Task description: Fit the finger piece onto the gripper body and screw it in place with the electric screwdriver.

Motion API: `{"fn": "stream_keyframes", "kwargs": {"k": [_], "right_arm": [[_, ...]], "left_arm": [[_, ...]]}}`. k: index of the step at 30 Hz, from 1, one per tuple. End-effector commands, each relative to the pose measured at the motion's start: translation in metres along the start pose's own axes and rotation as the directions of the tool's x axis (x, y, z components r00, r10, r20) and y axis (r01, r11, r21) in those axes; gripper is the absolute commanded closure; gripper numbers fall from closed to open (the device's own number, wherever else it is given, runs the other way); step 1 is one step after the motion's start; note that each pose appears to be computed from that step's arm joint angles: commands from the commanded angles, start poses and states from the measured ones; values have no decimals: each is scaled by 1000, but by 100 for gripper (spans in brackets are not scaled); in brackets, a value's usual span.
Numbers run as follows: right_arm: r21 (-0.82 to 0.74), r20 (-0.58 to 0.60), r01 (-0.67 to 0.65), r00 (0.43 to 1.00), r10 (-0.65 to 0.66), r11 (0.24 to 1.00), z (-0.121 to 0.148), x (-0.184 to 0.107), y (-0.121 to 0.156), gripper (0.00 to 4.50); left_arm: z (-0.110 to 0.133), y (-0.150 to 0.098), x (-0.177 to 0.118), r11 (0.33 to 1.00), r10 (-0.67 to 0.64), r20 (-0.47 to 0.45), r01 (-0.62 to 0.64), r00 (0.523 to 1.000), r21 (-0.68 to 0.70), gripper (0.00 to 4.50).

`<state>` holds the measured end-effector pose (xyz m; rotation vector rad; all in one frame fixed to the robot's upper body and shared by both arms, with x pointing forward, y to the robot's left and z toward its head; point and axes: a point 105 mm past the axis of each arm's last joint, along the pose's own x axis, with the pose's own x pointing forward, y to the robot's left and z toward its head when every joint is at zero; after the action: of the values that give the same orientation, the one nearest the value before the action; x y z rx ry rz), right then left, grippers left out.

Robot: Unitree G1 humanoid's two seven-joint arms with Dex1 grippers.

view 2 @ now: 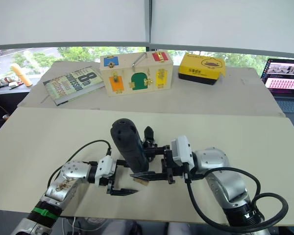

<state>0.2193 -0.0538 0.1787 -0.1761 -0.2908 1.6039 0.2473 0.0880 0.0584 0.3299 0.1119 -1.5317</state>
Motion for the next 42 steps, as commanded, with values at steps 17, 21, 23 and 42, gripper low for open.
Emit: {"fn": "stream_keyframes", "kwargs": {"k": [17, 21, 23, 42], "right_arm": [[-47, 21, 4, 1000, -3, 999, 7, 1, 1, 259], [-42, 14, -1, 1000, 1, 999, 5, 1, 2, 259], [-41, 14, -2, 1000, 3, 999, 5, 1, 3, 259], [-65, 50, -10, 999, 14, 998, 14, 1, 4, 259]], "left_arm": [[-9, -11, 5, 999, -33, -16, 32, 999, -37, 0], [-9, -11, 5, 999, -32, -15, 31, 999, -38, 0], [-9, -11, 5, 999, -32, -16, 31, 999, -39, 0], [3, -6, 0, 998, 1, 62, 3, 998, -64, 0]]}}
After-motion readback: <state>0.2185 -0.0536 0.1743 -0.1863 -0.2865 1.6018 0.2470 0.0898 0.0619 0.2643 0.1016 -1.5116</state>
